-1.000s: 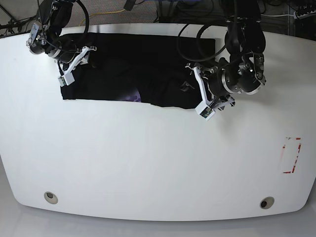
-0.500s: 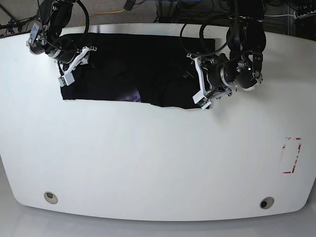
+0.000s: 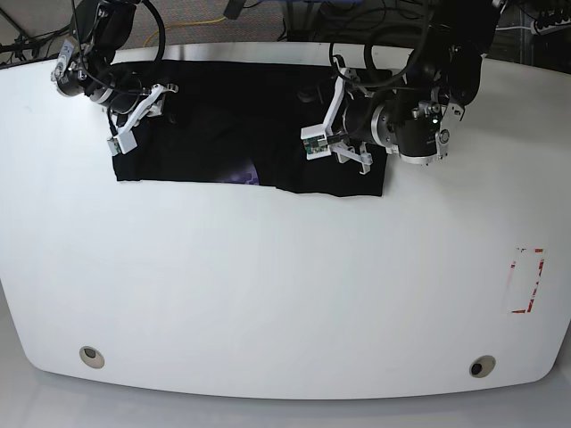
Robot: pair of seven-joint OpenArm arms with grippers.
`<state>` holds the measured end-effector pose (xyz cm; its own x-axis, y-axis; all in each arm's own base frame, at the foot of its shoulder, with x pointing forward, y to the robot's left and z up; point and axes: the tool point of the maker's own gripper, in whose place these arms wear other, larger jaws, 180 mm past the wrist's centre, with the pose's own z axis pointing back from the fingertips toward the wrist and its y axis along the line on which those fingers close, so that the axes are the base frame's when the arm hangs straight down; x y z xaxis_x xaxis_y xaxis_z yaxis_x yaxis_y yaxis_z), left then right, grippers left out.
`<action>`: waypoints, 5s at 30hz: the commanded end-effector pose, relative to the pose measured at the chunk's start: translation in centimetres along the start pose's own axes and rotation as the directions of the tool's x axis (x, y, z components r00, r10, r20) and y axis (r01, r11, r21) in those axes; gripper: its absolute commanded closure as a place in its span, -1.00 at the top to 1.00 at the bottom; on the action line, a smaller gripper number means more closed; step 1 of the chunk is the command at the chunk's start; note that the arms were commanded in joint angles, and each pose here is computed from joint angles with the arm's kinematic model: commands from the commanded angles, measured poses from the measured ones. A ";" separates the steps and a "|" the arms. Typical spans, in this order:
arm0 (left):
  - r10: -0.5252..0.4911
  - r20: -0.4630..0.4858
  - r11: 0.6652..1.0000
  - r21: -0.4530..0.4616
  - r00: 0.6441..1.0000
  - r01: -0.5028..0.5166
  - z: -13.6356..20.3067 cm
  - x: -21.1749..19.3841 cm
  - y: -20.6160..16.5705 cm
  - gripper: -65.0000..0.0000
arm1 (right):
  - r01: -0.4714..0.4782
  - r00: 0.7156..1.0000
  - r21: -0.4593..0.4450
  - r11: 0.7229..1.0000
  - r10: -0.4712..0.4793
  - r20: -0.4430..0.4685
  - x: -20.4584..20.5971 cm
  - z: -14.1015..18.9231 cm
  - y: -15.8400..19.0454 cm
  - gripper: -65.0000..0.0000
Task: Fold the T-shirt properly
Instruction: 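Fold the grasped side over toward the right gripper with the left gripper, then regrasp the shirt's two ends with both grippers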
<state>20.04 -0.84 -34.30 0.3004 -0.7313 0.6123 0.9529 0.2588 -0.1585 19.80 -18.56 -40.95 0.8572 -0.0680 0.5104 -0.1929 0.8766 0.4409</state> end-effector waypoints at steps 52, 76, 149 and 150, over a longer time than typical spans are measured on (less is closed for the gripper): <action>-0.026 0.006 0.995 0.092 1.000 0.025 -1.8 -0.1 -0.6 -0.92 | 0.021 1.000 0.004 1.000 -0.021 -0.008 -0.7 -0.3 0.6 -0.03; -0.141 0.042 0.980 0.147 0.989 0.133 -0.4 3.2 0.9 -0.59 | 0.036 0.999 0.022 0.999 -0.037 0.005 -0.7 -0.9 1.3 -0.03; 0.482 -0.042 0.795 0.441 0.875 -0.416 2.3 -15.5 8.3 -0.81 | 0.222 0.926 -0.017 0.975 -0.206 0.315 5.4 8.0 -9.2 0.50; 0.484 -0.040 0.792 0.444 0.874 -0.419 2.4 -15.6 8.3 -0.81 | 0.234 0.925 -0.016 0.972 -0.218 0.312 5.1 8.0 -9.4 0.49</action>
<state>24.32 12.12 -42.21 0.6976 -0.4864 0.5261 0.6128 0.7856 -0.0862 21.75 -30.10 -37.31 0.7039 -0.3995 0.5873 0.0282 0.8419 0.5389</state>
